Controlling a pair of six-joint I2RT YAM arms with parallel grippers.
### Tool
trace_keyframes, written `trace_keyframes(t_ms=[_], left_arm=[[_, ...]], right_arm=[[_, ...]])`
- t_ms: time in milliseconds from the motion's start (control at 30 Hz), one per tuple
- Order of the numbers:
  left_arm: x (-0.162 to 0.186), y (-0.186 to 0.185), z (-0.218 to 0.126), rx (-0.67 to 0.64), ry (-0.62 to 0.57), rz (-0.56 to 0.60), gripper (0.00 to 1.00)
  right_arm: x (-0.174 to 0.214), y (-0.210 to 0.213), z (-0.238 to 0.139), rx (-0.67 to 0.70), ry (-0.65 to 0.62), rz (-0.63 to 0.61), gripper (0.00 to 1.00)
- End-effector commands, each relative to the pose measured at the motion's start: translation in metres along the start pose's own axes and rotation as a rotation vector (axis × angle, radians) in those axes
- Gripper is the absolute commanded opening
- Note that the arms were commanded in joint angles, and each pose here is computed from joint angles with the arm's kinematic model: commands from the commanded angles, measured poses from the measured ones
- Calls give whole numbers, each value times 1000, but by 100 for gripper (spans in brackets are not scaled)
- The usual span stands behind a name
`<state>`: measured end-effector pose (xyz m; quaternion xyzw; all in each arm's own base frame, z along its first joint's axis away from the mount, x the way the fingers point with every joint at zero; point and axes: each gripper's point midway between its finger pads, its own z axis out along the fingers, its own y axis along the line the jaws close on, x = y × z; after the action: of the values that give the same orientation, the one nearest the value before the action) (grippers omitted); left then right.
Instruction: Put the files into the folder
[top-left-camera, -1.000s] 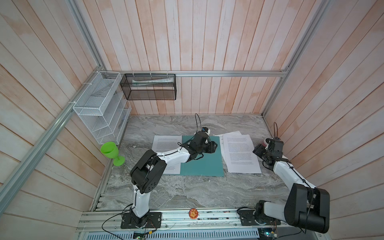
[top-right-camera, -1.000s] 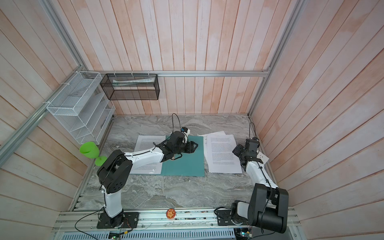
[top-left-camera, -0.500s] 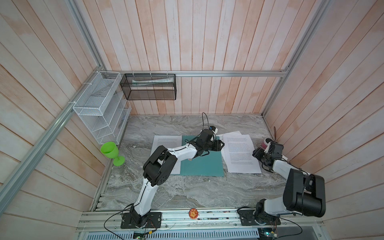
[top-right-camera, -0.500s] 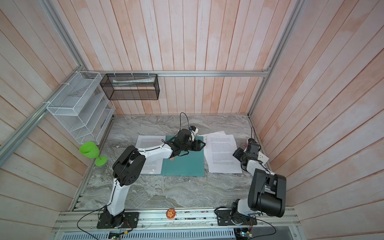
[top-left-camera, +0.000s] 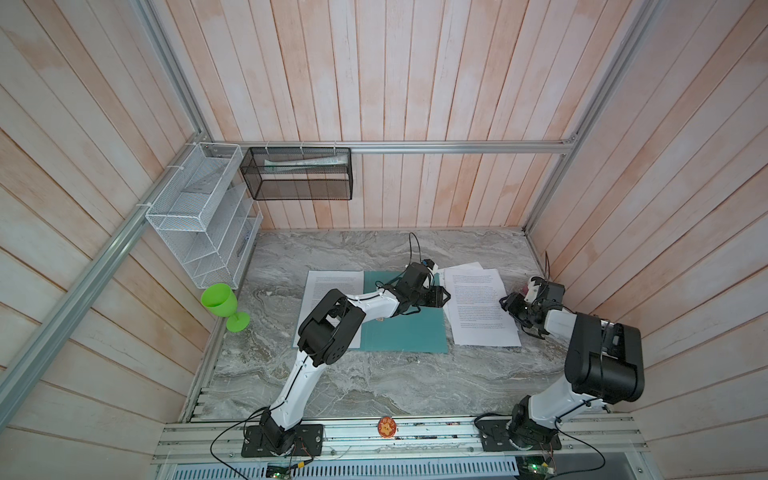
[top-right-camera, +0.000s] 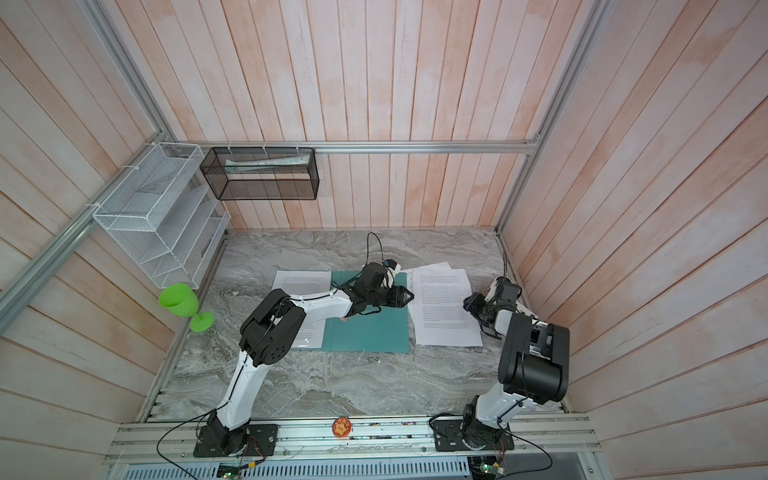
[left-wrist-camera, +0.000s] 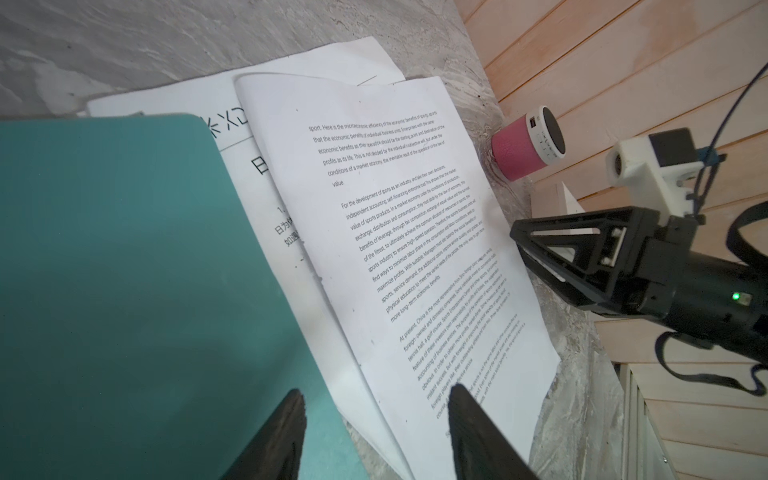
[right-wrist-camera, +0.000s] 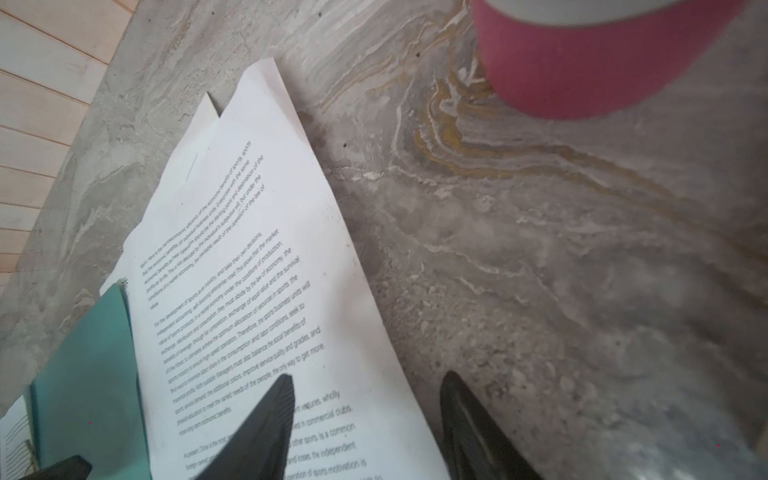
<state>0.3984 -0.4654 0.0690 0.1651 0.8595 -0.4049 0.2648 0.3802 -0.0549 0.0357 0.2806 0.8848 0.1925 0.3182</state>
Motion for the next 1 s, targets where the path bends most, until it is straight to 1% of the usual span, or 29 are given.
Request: trace_keyframes(t_ms=[0, 300, 467, 500, 667, 767, 967], left_arm=[[2, 0, 7, 16, 15, -5, 57], [13, 9, 12, 11, 39, -22, 56], [16, 10, 12, 14, 42, -26, 55], [15, 10, 12, 12, 41, -27, 55], [16, 12, 12, 9, 41, -28, 55], [16, 12, 13, 11, 42, -27, 55], [16, 13, 13, 7, 42, -24, 55]], right_arm=[[4, 8, -7, -52, 6, 3, 57], [4, 24, -26, -107, -17, -12, 53], [11, 34, -29, -166, 8, -9, 51], [11, 33, -29, -157, 10, -6, 50], [4, 0, -32, 38, -44, 4, 51], [3, -7, -32, 74, -57, -1, 52], [14, -20, -29, 126, -19, 6, 52]])
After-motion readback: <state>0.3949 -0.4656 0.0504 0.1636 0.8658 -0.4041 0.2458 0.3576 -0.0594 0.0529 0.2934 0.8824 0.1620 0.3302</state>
